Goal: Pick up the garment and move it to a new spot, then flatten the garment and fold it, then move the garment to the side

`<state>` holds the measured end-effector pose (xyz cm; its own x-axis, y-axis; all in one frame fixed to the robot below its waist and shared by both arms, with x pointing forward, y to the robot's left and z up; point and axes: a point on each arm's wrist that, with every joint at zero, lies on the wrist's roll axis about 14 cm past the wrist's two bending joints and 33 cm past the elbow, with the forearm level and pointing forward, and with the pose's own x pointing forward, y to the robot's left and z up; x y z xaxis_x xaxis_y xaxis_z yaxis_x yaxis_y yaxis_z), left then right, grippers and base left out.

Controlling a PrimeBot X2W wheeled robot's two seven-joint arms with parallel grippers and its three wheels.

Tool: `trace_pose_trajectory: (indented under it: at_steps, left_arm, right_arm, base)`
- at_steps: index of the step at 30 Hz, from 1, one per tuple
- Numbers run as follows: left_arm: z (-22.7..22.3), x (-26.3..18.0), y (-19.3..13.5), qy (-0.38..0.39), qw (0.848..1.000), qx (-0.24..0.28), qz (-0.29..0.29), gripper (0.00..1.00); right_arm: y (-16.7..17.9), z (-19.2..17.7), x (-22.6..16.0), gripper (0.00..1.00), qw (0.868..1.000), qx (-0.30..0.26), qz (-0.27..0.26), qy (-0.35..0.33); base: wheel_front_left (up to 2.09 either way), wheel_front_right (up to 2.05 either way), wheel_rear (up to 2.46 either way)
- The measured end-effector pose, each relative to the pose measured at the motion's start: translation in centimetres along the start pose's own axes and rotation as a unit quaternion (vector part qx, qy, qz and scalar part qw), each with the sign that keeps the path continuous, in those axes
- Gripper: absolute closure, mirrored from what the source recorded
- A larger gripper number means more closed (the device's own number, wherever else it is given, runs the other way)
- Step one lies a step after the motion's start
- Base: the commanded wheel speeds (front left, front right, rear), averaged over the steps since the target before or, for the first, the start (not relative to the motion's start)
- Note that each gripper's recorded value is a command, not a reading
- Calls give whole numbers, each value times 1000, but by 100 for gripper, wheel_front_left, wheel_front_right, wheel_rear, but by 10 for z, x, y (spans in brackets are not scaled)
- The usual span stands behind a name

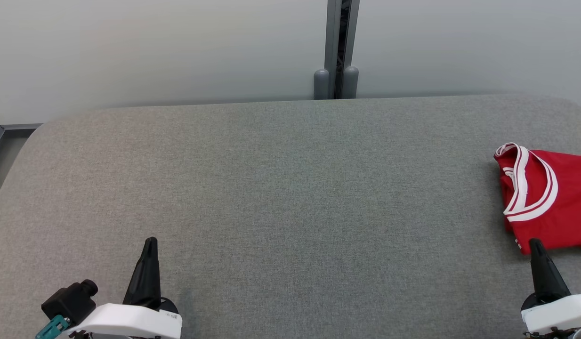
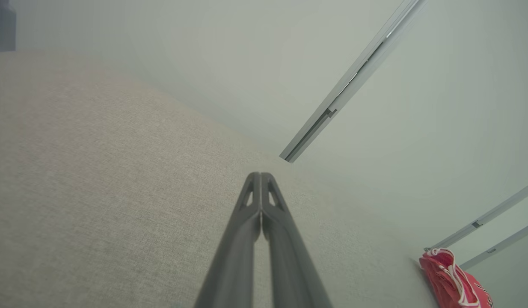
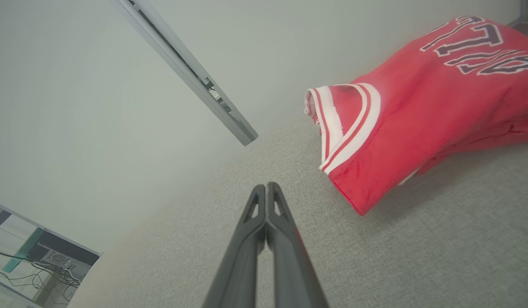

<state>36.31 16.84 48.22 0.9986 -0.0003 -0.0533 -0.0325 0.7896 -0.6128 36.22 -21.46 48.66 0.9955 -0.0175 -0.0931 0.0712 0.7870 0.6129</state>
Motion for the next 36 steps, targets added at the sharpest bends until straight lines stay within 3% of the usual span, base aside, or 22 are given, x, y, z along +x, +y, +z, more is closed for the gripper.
trace_pose_trajectory:
  at_steps: [16, 36]
  left_arm:
    - [0, 3, -7, -1, 994, -108, 0, 100]
    - [-1, 5, -15, -3, 976, -216, -4, 100]
  right_arm:
    - [-8, 6, 4, 100, 994, 107, -5, 4]
    - [-14, 13, 7, 100, 976, 216, -3, 7]
  base:
    - [0, 0, 0]
    - [0, 0, 0]
